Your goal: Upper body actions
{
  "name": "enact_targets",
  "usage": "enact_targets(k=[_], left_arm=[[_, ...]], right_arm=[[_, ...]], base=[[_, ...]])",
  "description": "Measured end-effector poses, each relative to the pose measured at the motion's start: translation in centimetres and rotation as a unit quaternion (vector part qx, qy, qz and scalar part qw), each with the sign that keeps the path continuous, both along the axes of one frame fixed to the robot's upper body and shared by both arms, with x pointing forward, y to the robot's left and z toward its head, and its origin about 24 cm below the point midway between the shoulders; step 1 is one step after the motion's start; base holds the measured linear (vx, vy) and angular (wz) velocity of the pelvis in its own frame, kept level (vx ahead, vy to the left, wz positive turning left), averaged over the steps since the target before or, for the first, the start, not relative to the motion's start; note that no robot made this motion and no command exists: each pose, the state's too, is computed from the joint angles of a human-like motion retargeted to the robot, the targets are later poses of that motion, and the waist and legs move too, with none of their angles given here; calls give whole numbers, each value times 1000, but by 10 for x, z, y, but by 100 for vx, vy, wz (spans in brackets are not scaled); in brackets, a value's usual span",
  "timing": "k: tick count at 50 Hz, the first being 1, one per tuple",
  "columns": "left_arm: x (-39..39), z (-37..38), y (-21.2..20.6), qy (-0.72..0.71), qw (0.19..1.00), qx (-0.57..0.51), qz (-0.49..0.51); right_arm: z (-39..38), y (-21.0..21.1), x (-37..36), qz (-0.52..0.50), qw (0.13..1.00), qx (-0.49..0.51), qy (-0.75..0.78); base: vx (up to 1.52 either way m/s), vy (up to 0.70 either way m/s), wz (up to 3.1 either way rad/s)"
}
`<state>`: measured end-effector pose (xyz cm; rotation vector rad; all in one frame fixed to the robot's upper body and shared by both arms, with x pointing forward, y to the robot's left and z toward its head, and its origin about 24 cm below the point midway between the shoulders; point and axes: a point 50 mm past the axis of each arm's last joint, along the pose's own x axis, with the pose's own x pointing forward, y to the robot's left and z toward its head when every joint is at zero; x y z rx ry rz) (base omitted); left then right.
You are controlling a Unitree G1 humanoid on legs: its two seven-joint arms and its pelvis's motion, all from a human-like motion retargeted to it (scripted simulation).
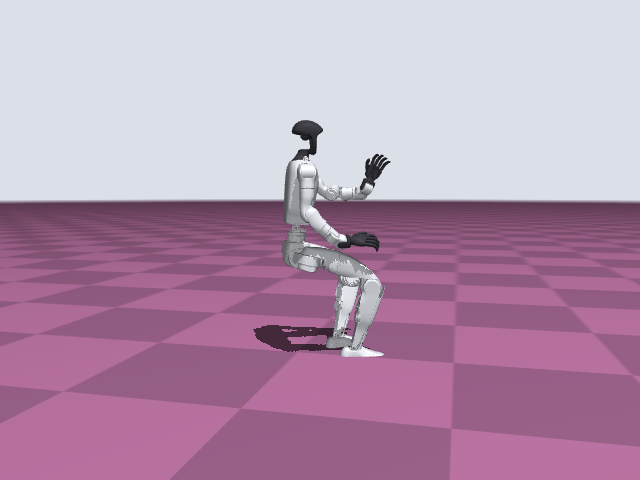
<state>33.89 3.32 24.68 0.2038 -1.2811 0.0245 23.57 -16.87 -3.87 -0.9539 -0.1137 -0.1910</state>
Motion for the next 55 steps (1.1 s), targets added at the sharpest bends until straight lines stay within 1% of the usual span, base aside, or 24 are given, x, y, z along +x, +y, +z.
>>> enact_targets(k=[5,10,14,20,26,30,35,39,43,47,52,55], left_arm=[[8,-13,-23,16,998,56,33],[1,-14,-26,-21,998,49,38],[-6,-11,-22,-38,999,22,30],[-20,-3,-11,-47,999,-14,-9],[-37,-3,11,-65,997,-32,-12],[-45,-18,22,-39,999,-33,-5],[-49,-65,32,61,997,-42,-17],[-58,-115,37,137,990,7,-15],[-75,-157,54,200,979,32,8],[-91,-195,75,250,960,103,67],[-106,-240,96,315,912,215,153],[-112,-257,108,339,883,267,182]], right_arm=[[0,-5,-1,-8,1000,2,-1],[2,-5,1,-8,1000,1,-4],[2,-7,-1,-12,1000,3,-4],[0,-14,-6,-25,1000,4,-1],[0,-18,-9,-33,999,3,1],[-1,-23,-13,-42,999,0,4],[-2,-32,-18,-59,998,-3,6],[-3,-35,-20,-66,998,-3,7],[-2,-33,-19,-61,998,-4,7],[-2,-33,-19,-61,998,-5,6],[-3,-32,-21,-61,998,-1,6],[-4,-32,-21,-60,998,-1,7]], base=[[0,2,-1],[0,0,0],[0,0,0],[0,0,0],[0,0,0],[0,0,0],[0,0,0],[0,0,0],[0,0,0],[0,0,0],[0,0,0],[0,0,0]])
